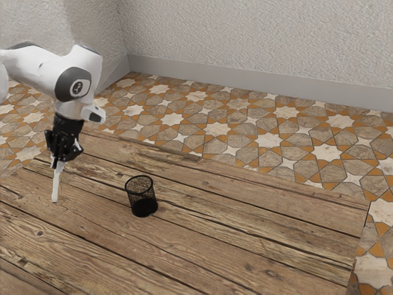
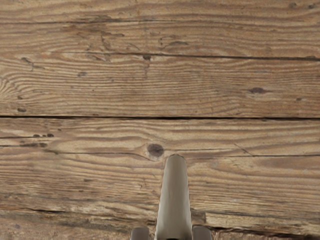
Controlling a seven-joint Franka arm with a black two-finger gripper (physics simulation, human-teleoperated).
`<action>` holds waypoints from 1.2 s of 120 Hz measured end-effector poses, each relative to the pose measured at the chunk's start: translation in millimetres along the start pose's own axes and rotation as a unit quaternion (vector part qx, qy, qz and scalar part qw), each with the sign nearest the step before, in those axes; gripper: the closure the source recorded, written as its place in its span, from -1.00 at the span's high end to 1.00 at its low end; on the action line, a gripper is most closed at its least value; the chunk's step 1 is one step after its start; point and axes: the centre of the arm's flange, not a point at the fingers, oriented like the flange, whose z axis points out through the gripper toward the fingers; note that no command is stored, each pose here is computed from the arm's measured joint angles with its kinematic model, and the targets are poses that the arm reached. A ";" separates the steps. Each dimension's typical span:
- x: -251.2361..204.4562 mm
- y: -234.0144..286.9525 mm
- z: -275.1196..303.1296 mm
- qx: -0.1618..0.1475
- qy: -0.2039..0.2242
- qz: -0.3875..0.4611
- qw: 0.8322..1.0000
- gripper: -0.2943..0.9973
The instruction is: Take the marker out of the pen holder and place it to the left of the pen holder.
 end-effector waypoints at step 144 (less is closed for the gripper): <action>-42.5 73.3 -115.5 -0.063 0.221 0.021 0.973 0.47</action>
